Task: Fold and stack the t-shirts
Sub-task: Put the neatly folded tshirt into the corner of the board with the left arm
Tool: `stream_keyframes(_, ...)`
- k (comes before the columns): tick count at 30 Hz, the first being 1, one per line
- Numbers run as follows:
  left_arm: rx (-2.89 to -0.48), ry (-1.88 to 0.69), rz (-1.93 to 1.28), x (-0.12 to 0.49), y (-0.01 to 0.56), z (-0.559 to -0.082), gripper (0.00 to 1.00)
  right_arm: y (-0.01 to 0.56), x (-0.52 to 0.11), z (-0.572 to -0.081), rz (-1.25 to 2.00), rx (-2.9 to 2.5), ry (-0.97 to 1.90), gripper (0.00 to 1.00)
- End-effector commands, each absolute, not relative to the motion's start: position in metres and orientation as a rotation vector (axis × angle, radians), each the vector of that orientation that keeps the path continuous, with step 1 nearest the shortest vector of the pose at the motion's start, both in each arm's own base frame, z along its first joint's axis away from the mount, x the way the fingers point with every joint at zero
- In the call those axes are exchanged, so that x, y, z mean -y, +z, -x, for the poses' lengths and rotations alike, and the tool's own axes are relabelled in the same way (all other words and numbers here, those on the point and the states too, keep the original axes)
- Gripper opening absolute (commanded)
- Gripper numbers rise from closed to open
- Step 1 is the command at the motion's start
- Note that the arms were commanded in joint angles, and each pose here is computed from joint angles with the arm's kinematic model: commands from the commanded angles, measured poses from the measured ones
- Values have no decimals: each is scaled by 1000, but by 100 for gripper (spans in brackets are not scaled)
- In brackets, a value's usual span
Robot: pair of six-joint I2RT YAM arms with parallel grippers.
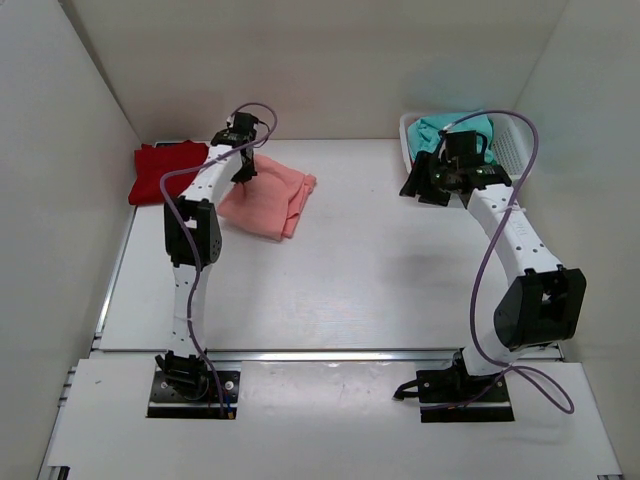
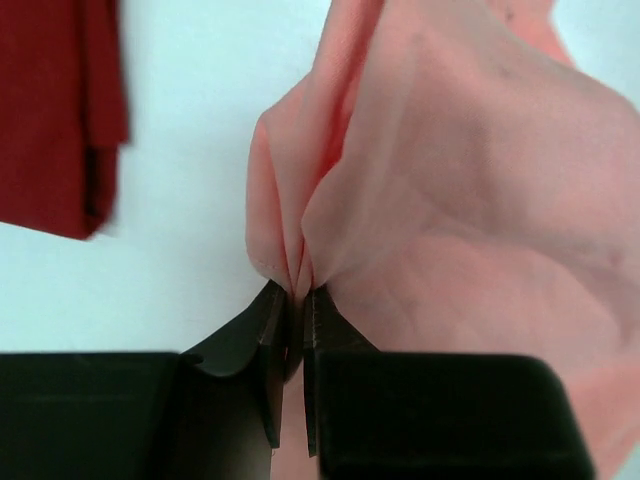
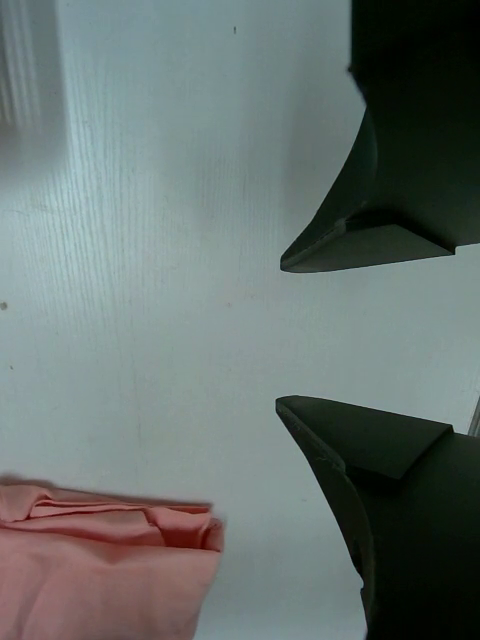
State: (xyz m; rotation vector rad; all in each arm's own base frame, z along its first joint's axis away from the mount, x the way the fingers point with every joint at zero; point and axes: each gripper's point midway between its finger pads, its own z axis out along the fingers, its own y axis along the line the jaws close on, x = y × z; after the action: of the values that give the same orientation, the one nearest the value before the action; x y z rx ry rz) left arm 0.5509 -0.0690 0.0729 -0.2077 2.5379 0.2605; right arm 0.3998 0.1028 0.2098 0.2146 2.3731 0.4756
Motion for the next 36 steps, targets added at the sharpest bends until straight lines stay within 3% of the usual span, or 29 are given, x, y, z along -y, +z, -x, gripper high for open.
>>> stream_keyframes(1,-2341,269,204,64,163,-569,0,238,-112,-405,-151,-2313,468,50)
stream_keyframes(12,-2139,351,313,1,225,-601,0,235,-142,-389,-85,-2394,489,50)
stream_keyframes(24,-1986,382,488,-112,262,-613,0,219,-175,-391,-38,-2494,509,49)
stream_keyframes(36,-1907,377,652,-198,229,-630,0,205,-186,-402,0,-2586,460,48)
